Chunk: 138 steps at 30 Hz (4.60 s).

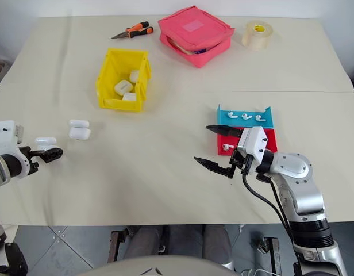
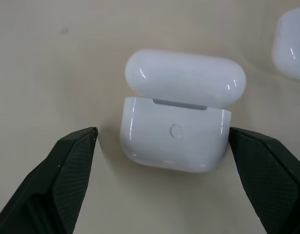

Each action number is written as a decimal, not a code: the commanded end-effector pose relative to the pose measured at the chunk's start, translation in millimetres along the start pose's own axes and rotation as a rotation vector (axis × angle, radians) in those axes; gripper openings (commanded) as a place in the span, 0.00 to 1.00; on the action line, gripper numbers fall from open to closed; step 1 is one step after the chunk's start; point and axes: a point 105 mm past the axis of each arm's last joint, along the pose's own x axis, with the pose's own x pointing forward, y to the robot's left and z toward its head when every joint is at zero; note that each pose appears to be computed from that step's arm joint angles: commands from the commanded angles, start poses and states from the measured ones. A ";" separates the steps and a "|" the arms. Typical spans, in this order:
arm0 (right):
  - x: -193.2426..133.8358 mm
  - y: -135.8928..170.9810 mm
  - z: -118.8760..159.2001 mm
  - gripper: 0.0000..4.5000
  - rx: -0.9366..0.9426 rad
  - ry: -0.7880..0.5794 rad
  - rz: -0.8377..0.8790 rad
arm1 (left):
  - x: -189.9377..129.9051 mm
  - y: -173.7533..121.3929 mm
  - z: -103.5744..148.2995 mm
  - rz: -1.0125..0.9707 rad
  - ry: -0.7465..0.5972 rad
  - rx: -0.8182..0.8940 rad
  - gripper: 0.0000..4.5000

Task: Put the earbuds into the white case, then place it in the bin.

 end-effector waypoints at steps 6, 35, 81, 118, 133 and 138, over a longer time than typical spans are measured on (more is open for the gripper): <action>2.6 0.7 11.9 1.00 -0.024 -0.036 0.010 | -1.5 1.0 -6.4 0.019 0.049 0.008 1.00; 2.3 -3.9 12.3 1.00 -0.037 -0.039 -0.029 | 3.3 3.5 -4.1 -0.075 0.070 0.070 0.75; -21.8 -19.6 5.4 1.00 -0.027 0.053 -0.043 | -34.8 -52.3 1.7 -0.155 -0.254 0.250 1.00; -12.6 -13.2 9.0 1.00 -0.050 -0.001 -0.118 | 11.1 -80.1 8.6 -0.172 -0.032 0.066 0.62; -26.5 -21.9 9.9 1.00 -0.074 0.041 -0.129 | -50.2 -105.7 41.0 -0.766 -0.650 0.285 0.62; -43.7 -20.7 17.2 1.00 -0.100 0.078 -0.180 | -61.2 -153.7 36.7 -1.068 -0.844 0.388 0.62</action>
